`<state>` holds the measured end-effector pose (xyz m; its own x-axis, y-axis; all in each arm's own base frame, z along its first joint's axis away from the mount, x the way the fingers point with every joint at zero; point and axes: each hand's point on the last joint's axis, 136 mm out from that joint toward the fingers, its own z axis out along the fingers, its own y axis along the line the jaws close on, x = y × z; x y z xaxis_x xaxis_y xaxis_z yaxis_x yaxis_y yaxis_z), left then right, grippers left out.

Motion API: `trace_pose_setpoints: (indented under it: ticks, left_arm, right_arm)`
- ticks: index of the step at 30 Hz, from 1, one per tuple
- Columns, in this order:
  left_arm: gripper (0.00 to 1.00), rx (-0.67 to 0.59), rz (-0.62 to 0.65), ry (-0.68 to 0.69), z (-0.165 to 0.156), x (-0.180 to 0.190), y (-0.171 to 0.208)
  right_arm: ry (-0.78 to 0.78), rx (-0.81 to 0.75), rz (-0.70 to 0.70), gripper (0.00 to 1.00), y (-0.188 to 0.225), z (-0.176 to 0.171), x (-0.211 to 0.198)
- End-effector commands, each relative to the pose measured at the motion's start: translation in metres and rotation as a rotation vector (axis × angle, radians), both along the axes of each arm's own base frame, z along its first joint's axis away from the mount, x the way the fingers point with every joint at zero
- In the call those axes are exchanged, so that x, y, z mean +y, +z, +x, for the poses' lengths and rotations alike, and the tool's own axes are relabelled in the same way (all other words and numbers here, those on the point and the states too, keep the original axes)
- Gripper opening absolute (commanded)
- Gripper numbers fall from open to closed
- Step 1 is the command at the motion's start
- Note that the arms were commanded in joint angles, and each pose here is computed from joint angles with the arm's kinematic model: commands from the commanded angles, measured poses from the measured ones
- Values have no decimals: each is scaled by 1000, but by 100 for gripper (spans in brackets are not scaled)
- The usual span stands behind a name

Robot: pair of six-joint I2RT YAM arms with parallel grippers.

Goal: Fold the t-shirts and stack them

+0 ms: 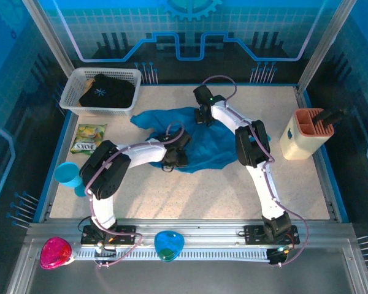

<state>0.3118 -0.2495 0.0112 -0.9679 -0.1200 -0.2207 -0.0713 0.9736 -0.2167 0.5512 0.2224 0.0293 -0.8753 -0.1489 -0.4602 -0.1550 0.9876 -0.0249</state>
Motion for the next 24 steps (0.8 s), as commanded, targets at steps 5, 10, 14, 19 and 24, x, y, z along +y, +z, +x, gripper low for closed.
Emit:
trace_pose_setpoints:
  ticks: [5, 10, 14, 19, 24]
  left_arm:
    - [41, 297, -161, -192, -84, -74, -17]
    - [54, 214, -370, -335, -76, -129, 39]
    - [65, 97, -520, -440, -67, -155, 104]
    - [76, -63, -578, -532, -61, -155, 176]
    - [78, -161, -445, -408, -29, -101, 196]
  right_arm:
    - [106, 97, 94, 5, -15, 1, 26]
    - [124, 73, 174, 24, 19, -5, 35]
    - [106, 8, 188, 57, 70, -16, 19]
    - [-12, -89, 186, 77, 130, -50, -30]
    - [-174, -52, 192, 78, 119, -116, -79]
